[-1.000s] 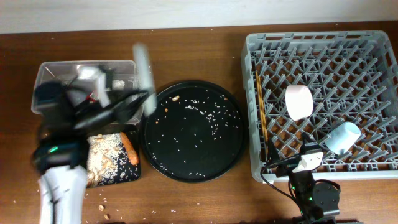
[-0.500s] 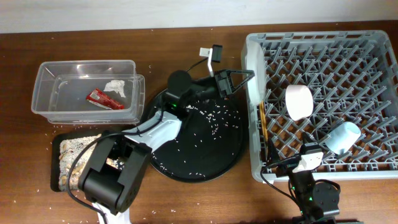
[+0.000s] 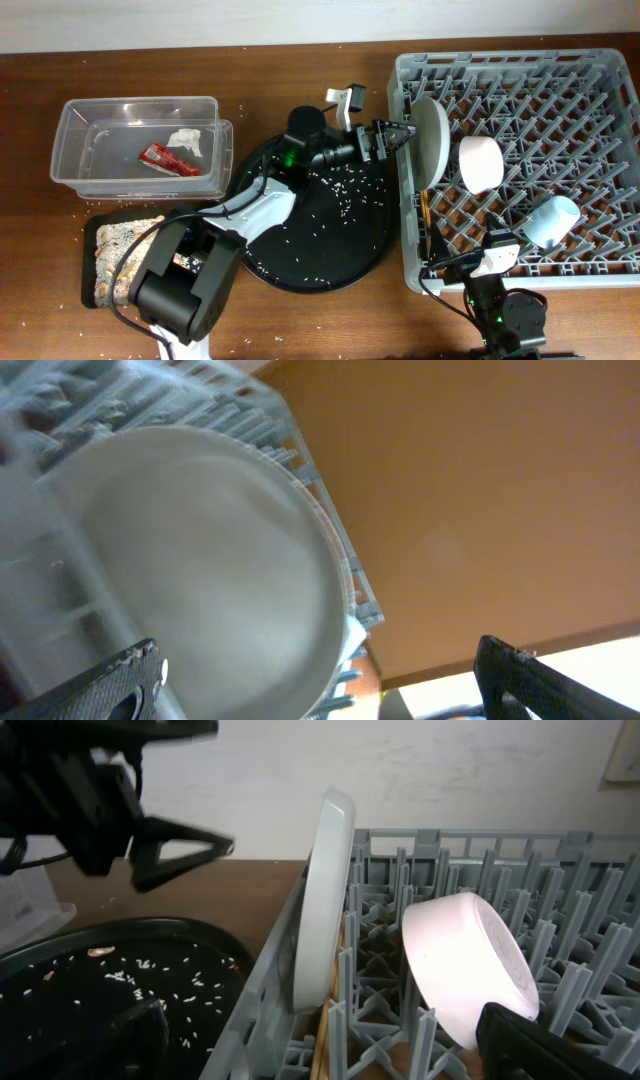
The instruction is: Sort waste into correct bins and load items into the dishwasher rack
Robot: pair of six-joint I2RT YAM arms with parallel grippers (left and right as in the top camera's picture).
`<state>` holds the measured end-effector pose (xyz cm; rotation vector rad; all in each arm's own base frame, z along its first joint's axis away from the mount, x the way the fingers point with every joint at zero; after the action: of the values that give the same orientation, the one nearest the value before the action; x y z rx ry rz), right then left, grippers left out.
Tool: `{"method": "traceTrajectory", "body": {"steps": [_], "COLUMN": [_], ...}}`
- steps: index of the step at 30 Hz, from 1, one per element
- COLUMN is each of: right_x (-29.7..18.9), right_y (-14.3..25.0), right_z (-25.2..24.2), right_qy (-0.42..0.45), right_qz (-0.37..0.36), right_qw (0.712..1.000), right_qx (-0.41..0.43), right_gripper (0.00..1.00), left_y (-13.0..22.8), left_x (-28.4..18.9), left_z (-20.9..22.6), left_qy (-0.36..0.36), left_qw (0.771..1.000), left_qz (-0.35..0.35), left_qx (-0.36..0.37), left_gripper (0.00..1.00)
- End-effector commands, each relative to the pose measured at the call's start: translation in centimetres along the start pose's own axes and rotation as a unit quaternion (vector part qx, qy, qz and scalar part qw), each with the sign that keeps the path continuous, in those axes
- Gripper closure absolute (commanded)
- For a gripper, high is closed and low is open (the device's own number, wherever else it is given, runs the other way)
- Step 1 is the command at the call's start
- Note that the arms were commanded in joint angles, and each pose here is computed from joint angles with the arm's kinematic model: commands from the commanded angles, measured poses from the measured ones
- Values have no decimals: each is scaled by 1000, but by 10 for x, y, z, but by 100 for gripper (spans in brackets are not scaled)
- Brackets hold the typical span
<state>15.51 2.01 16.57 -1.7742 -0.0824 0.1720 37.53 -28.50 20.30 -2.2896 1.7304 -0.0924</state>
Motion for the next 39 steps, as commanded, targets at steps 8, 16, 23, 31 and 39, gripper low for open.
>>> {"method": "traceTrajectory", "body": {"steps": [8, 16, 23, 31, 39], "right_x": [0, 0, 0, 0, 0], "right_y": [2, 2, 2, 2, 2], "right_z": [0, 0, 0, 0, 0], "right_qy": [0, 0, 0, 0, 0], "right_qz": [1, 1, 1, 1, 1], "right_qw": [1000, 1000, 1000, 1000, 1000], "right_qx": [3, 3, 3, 3, 3], "right_gripper": [2, 2, 2, 2, 2], "left_y": [-2, 55, 63, 136, 150], "left_x": [-191, -273, -317, -323, -308], "left_z": [-119, -178, -170, -49, 35], "left_qy": [-509, -555, -514, -379, -382], "left_qw": [834, 790, 751, 723, 730], "left_qz": [-63, -128, -247, -387, -375], "left_qx": [201, 228, 332, 428, 424], "left_gripper": [1, 1, 1, 1, 1]}}
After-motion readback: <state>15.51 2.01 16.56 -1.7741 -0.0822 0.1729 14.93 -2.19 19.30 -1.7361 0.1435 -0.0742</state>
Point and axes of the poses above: each gripper's point midway between its finger pads, its own x axis out along the fingers, its own z axis along the line the jaws close on, y = z × x, the point moved 9 cm from there along -x, back along the fingers, and after that the axes turned 15 degrees about -x, right-handed, at the moved point
